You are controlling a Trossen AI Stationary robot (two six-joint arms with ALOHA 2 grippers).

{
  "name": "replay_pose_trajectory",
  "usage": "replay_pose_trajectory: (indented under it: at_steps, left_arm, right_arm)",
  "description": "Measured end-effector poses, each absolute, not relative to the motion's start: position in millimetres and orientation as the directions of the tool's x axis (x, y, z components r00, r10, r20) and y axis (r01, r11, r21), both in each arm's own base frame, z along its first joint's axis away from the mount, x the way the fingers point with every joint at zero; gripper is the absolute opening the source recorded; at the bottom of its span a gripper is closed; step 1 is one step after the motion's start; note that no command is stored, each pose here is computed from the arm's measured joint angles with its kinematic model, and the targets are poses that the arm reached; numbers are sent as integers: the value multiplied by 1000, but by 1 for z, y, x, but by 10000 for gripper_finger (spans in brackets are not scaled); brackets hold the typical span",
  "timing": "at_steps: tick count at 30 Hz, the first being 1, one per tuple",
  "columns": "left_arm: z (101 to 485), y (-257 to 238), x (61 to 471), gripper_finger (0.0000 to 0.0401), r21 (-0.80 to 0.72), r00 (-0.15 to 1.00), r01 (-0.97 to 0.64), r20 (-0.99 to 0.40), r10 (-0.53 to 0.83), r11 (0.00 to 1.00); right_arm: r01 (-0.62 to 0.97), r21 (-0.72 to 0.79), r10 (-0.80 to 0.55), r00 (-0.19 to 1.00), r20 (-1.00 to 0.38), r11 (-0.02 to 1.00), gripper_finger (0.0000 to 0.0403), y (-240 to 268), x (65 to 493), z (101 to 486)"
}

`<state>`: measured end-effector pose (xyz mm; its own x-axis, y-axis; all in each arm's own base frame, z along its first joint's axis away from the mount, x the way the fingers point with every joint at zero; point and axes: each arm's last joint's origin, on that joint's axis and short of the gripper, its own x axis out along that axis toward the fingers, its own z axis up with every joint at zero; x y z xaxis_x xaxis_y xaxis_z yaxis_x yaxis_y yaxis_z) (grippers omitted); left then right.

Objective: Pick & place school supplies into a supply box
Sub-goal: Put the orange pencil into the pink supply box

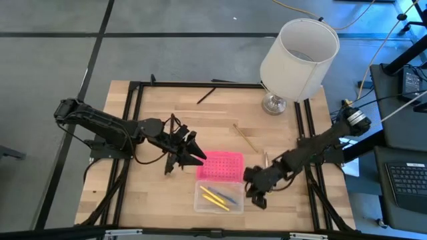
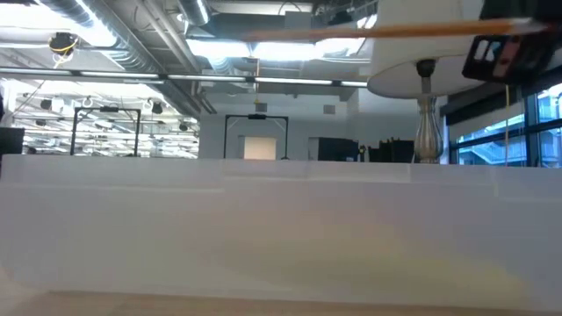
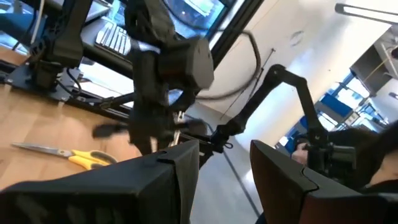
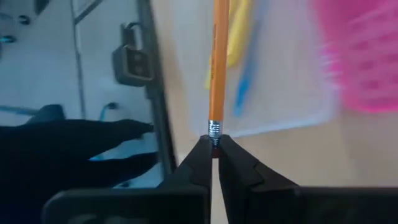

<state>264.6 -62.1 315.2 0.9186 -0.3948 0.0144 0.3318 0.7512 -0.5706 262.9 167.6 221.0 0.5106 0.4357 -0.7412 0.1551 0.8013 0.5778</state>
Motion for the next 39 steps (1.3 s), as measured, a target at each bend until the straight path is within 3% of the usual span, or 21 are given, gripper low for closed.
replay_pose_trajectory:
  at_steps: [13, 29, 39]
  left_arm:
    - [314, -63, 264, 136, -557, 915, 336, -1, -404, 760]
    - [314, -74, 261, 136, -556, 896, 368, -2, -444, 746]
    - [314, -74, 261, 136, -556, 896, 368, -2, -444, 746]
  right_arm:
    - [262, 663, 547, 398, -736, 701, 17, 200, 293, 148]
    - [302, 699, 574, 411, -709, 648, 21, 203, 298, 143]
    - [290, 716, 591, 414, -692, 635, 46, 204, 299, 144]
